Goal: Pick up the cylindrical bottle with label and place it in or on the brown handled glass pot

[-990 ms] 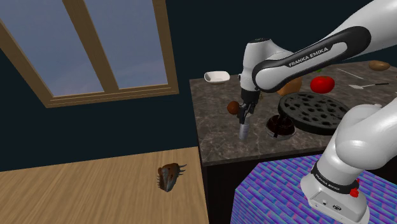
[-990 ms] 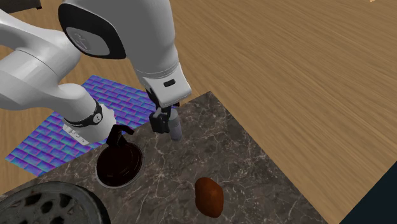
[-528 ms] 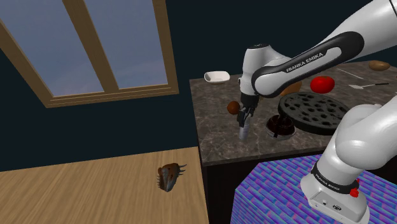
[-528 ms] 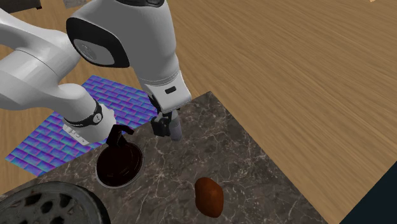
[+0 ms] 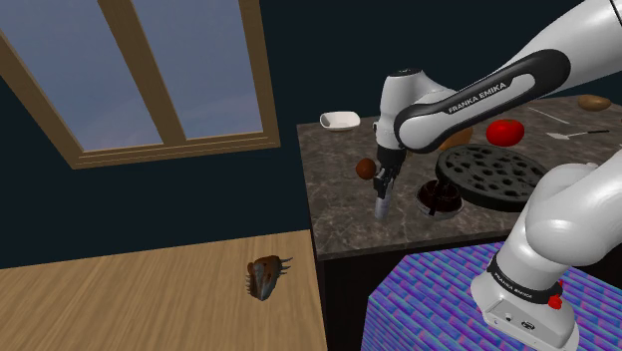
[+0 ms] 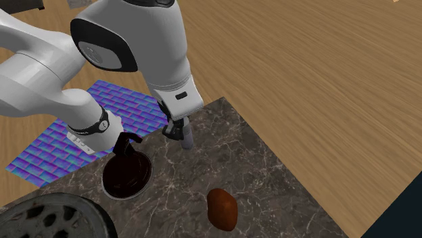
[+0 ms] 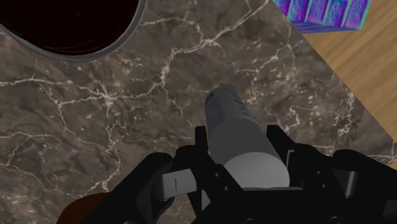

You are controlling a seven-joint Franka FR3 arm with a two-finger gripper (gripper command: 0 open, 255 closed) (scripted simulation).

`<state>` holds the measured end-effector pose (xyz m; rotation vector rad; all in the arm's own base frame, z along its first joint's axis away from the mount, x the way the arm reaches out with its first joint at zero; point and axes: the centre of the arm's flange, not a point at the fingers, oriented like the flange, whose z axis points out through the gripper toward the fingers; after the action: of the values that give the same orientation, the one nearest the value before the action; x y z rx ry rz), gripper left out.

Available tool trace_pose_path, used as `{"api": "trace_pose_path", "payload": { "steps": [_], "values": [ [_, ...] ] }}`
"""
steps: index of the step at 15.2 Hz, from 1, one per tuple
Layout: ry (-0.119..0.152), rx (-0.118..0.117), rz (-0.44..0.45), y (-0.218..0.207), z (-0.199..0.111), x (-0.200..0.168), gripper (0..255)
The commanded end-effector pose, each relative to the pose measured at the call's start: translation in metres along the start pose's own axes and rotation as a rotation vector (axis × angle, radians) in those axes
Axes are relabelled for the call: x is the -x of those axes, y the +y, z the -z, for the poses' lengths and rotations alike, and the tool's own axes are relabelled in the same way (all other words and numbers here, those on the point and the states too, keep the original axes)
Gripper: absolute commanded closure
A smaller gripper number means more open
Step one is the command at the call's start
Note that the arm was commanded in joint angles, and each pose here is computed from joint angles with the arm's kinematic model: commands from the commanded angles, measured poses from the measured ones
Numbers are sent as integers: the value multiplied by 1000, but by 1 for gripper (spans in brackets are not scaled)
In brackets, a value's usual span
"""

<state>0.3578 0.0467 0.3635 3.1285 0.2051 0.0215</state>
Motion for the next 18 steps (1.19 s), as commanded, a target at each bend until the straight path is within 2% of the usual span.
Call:
{"api": "trace_pose_path", "payload": {
  "steps": [1, 5, 18],
  "values": [
    [-1, 0, 0, 0, 0, 0, 255],
    [0, 0, 0, 0, 0, 0, 255],
    [0, 0, 0, 1, 68, -1, 255]
  ]
}}
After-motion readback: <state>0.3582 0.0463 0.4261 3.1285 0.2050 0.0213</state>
